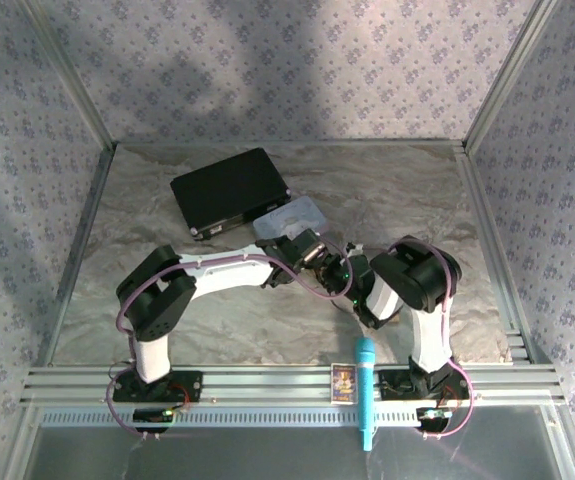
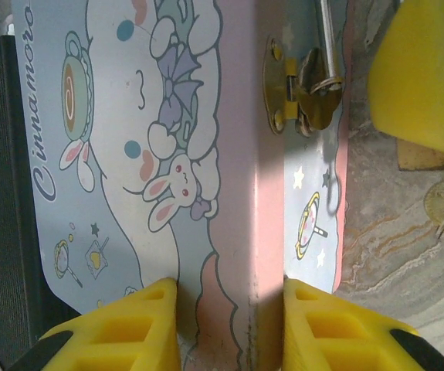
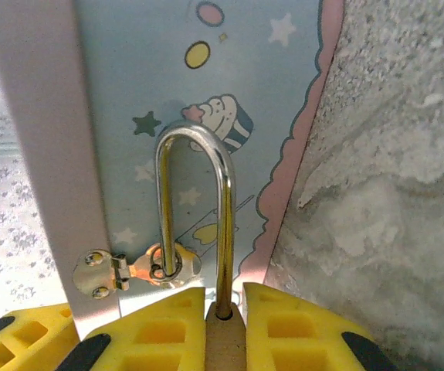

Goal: Unlock a padlock with a key

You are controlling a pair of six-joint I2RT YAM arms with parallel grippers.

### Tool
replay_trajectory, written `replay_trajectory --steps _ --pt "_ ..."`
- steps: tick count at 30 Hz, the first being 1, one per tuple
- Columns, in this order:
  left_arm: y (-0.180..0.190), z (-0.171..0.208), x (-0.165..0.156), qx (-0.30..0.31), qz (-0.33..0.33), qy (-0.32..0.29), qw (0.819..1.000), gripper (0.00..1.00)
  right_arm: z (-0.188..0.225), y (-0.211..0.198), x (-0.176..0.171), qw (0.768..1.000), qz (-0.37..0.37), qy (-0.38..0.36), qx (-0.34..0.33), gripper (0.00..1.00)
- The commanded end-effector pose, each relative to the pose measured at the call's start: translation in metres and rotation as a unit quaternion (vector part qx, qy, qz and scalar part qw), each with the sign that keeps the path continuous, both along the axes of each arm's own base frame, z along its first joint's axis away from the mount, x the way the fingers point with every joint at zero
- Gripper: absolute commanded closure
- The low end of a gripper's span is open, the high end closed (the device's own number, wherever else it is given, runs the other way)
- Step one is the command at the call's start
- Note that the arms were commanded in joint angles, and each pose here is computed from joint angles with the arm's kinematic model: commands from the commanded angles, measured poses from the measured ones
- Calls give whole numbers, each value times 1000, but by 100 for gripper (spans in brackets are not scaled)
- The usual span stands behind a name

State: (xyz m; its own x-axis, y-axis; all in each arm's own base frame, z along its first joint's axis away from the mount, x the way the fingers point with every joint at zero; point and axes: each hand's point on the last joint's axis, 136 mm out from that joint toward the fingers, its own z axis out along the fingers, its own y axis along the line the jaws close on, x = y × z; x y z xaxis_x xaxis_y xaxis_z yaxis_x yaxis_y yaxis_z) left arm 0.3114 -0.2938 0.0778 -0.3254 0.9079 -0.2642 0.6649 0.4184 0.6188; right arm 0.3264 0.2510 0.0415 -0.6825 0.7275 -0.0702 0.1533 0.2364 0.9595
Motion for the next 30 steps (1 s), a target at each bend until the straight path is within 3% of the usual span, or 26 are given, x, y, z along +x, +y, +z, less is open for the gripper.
replay_trajectory --steps 1,5,12,16,19,24,30 --pt "50 -72 -44 92 -3 145 985 71 -43 -22 -9 997 -8 73 -33 100" --pt "50 -75 -47 84 -2 146 986 71 -46 -42 -9 995 -41 82 -28 100" --pt "53 -85 -51 95 -6 158 983 72 -2 -35 25 996 -86 -2 -19 100" --pt "53 -86 -52 91 -6 159 983 73 -17 -58 27 992 -117 37 -36 100" --pt "56 -91 -53 93 -1 165 982 73 -22 -63 30 989 -137 54 14 100" --pt "61 -95 -52 90 6 169 982 73 -3 -49 39 992 -116 36 41 100" --pt "76 -95 -50 87 27 171 981 73 9 -75 42 988 -136 35 57 100"
